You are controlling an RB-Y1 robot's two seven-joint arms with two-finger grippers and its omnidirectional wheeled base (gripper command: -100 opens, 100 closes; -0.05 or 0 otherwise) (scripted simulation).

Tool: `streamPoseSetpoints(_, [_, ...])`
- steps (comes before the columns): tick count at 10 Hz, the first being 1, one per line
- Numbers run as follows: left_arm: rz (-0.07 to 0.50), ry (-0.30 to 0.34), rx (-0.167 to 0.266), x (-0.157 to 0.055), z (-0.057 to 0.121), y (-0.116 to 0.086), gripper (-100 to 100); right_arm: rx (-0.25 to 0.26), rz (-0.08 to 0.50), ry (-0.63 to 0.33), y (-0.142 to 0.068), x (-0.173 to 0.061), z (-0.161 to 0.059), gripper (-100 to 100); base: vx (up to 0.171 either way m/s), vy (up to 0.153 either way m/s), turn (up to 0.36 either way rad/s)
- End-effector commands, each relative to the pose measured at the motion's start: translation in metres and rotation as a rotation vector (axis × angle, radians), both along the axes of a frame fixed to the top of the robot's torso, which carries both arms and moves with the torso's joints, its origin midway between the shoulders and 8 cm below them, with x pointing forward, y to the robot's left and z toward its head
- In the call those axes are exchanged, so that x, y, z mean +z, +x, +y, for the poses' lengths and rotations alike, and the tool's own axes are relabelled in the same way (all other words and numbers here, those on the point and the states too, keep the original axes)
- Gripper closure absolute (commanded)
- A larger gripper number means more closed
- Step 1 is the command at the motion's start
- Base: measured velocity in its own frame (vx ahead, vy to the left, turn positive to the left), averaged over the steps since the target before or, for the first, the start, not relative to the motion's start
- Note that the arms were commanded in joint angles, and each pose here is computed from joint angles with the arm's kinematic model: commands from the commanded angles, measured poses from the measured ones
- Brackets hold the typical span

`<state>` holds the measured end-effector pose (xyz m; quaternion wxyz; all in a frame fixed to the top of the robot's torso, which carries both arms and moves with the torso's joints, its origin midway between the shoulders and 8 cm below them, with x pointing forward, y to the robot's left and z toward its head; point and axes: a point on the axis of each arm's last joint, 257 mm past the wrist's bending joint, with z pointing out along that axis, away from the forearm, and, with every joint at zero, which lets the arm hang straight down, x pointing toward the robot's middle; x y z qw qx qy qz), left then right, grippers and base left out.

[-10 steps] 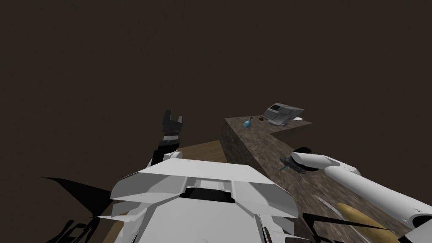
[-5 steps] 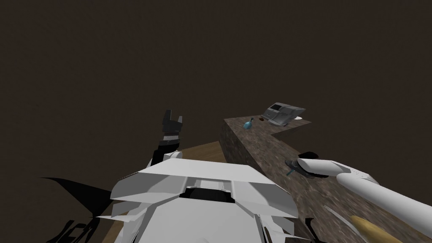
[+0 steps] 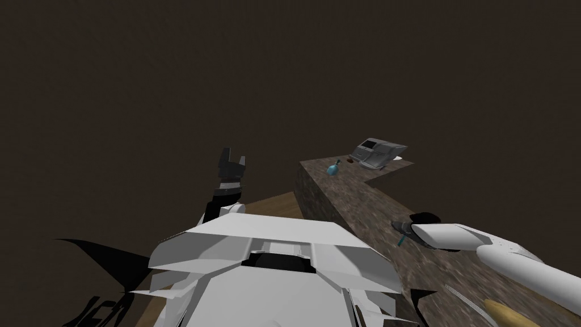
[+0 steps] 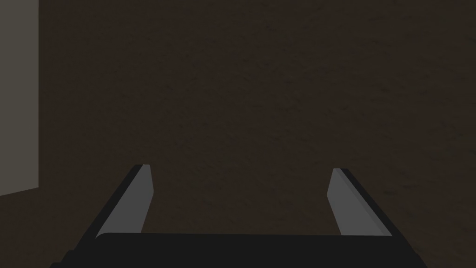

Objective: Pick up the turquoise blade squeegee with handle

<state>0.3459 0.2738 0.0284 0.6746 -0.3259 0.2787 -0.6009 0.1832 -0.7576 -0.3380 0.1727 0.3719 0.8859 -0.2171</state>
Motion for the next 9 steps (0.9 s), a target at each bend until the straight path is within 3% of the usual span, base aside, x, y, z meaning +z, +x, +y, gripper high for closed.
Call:
streamPoseSetpoints(1, [0.000, 0.000, 0.000, 0.000, 0.000, 0.000, 0, 0.001, 0.008, -0.012, -0.018, -0.001, -0.006, 100, 0.159, 0.025, -0.126])
streamPoseSetpoints(3, [0.000, 0.000, 0.000, 0.000, 0.000, 0.000, 0, 0.022, -0.025, -0.010, -0.008, 0.000, -0.005, 100, 0.043, -0.004, 0.009])
streamPoseSetpoints(5, [0.000, 0.000, 0.000, 0.000, 0.000, 0.000, 0, 0.037, 0.001, -0.024, -0.032, 0.003, -0.009, 100, 0.135, 0.018, -0.125])
streamPoseSetpoints(7, [0.000, 0.000, 0.000, 0.000, 0.000, 0.000, 0, 0.057, -0.026, -0.019, -0.027, 0.003, -0.007, 100, 0.048, 0.008, 0.003])
streamPoseSetpoints(9, [0.000, 0.000, 0.000, 0.000, 0.000, 0.000, 0, 0.069, 0.012, -0.019, -0.057, 0.004, -0.008, 100, 0.141, 0.016, -0.125])
